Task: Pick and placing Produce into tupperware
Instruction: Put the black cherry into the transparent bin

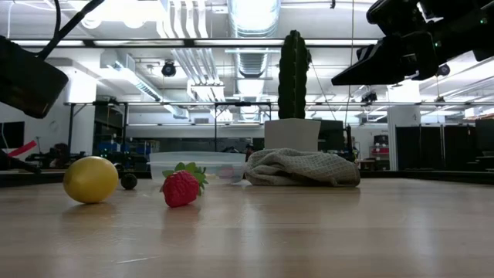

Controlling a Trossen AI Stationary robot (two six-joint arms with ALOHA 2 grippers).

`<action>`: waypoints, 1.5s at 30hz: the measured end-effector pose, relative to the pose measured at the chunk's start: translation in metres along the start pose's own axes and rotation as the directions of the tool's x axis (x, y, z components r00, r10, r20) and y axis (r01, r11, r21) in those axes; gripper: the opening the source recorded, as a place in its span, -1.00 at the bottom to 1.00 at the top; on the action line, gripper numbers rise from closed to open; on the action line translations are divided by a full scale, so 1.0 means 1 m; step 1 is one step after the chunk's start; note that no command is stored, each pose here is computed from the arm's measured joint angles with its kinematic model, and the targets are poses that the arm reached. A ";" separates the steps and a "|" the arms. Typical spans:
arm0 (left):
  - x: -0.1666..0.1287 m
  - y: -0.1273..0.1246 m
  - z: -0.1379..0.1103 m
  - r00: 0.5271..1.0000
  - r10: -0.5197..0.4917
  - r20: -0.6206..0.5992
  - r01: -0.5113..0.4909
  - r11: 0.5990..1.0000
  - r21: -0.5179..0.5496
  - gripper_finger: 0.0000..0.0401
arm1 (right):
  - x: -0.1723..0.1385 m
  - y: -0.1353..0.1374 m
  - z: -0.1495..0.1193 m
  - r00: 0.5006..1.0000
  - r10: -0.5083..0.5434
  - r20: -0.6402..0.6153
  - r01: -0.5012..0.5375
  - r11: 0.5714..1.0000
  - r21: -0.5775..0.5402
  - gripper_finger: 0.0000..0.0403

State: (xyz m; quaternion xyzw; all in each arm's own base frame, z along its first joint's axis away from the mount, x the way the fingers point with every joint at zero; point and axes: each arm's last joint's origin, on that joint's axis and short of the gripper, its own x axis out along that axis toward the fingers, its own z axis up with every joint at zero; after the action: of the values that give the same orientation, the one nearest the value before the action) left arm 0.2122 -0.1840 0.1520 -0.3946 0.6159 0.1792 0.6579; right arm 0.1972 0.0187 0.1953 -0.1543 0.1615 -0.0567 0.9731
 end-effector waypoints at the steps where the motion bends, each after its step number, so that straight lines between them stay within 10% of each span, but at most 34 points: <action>1: 0.000 0.000 0.000 1.000 0.000 0.000 0.000 1.000 -0.001 0.05 | 0.000 0.000 0.000 1.000 0.000 0.000 0.000 1.000 0.000 -0.72; 21: 0.002 0.003 0.000 1.000 0.021 0.000 -0.021 1.000 0.006 -0.57 | 0.000 0.000 0.000 1.000 0.001 0.000 -0.001 1.000 0.003 -0.72; 45: -0.005 0.005 0.002 1.000 0.018 0.010 -0.019 0.999 0.026 -0.59 | 0.000 0.000 0.000 1.000 0.001 -0.001 -0.001 1.000 0.002 -0.72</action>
State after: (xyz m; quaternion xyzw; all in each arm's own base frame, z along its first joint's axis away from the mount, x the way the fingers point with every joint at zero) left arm 0.2092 -0.1787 0.1548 -0.3795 0.6187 0.1792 0.6642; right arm 0.1972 0.0187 0.1952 -0.1535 0.1619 -0.0566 0.9731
